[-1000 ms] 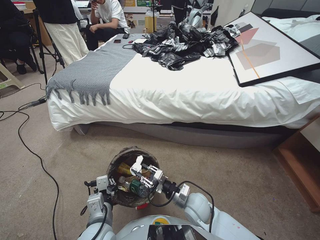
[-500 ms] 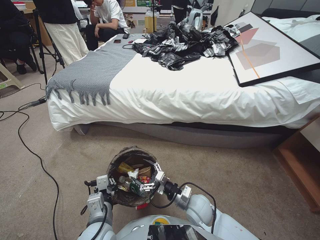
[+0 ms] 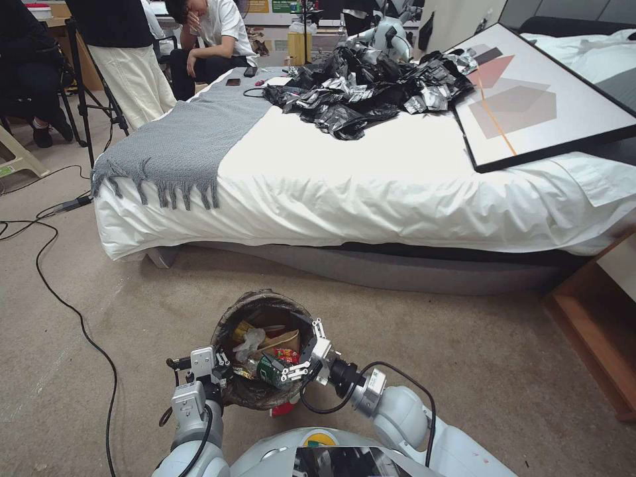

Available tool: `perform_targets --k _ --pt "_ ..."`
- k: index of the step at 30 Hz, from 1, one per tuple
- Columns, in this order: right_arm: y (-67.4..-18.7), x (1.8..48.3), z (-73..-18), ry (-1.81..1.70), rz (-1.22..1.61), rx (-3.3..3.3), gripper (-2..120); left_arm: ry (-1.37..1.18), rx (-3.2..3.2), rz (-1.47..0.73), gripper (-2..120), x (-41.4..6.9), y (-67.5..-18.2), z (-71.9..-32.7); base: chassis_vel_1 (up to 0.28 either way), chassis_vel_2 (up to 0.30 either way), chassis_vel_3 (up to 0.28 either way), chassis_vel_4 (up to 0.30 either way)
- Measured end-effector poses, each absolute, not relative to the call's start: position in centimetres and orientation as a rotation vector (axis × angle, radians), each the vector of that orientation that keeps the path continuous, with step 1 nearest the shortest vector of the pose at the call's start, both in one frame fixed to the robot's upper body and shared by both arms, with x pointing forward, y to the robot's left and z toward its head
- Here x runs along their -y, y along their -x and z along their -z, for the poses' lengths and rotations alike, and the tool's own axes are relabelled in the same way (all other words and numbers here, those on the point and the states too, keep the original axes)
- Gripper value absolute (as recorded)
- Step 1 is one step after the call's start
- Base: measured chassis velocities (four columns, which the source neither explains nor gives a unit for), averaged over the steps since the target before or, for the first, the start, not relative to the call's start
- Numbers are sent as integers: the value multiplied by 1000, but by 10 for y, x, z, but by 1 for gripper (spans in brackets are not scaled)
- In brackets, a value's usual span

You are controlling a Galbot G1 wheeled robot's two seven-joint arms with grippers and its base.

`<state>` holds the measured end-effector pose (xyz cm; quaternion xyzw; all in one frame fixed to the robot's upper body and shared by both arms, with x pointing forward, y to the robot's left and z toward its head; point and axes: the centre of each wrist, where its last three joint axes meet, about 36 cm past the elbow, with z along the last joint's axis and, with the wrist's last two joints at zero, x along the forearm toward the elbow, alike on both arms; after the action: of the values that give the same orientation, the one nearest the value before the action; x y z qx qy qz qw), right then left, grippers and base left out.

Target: Pick up the trash bin, then pick up the garbage from the floor and place it into the trash bin.

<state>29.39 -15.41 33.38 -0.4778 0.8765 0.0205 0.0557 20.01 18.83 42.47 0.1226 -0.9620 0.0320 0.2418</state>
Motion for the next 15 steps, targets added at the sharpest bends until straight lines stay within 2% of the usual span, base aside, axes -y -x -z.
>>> perform_targets --k 11,15 --pt "-292 155 -356 1348 -55 -2631 100 -338 2627 -86 0 -189 -200 -423 0 0 0 0" --pt "-288 156 -388 1135 -82 -2628 100 -344 2625 -85 0 -191 -201 -422 0 0 0 0"
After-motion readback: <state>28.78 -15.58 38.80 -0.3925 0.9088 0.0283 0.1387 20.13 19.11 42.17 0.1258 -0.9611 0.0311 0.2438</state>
